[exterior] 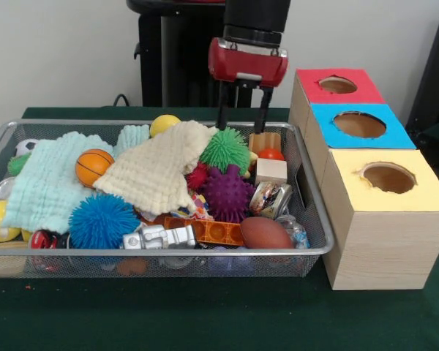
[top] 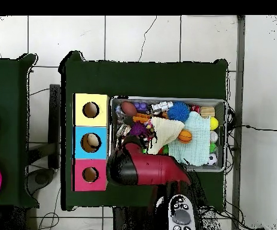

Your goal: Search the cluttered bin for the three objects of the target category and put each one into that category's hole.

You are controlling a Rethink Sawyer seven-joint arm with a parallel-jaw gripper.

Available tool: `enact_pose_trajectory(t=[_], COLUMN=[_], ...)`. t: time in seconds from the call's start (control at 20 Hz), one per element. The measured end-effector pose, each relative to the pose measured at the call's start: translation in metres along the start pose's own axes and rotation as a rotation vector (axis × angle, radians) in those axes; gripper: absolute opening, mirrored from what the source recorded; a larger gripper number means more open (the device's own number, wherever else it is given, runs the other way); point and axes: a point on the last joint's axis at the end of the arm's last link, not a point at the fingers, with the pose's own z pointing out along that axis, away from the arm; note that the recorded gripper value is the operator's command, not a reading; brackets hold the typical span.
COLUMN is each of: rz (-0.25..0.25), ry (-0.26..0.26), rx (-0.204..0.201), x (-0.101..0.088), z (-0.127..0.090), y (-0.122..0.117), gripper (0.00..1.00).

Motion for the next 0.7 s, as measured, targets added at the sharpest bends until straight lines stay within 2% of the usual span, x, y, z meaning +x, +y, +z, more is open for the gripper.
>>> enact_pose_trajectory(t=[0.05,0.25,0.7], rz=[-0.005,-0.012,-0.025], ry=[-0.026,-0.067,-0.105], rx=[-0.013,-0.034,-0.072], x=[-0.003,-0.008,-0.012], z=[0.005,0.014,0.030], y=[0.009,0.024,0.047], gripper=[1.00,1.00,1.00])
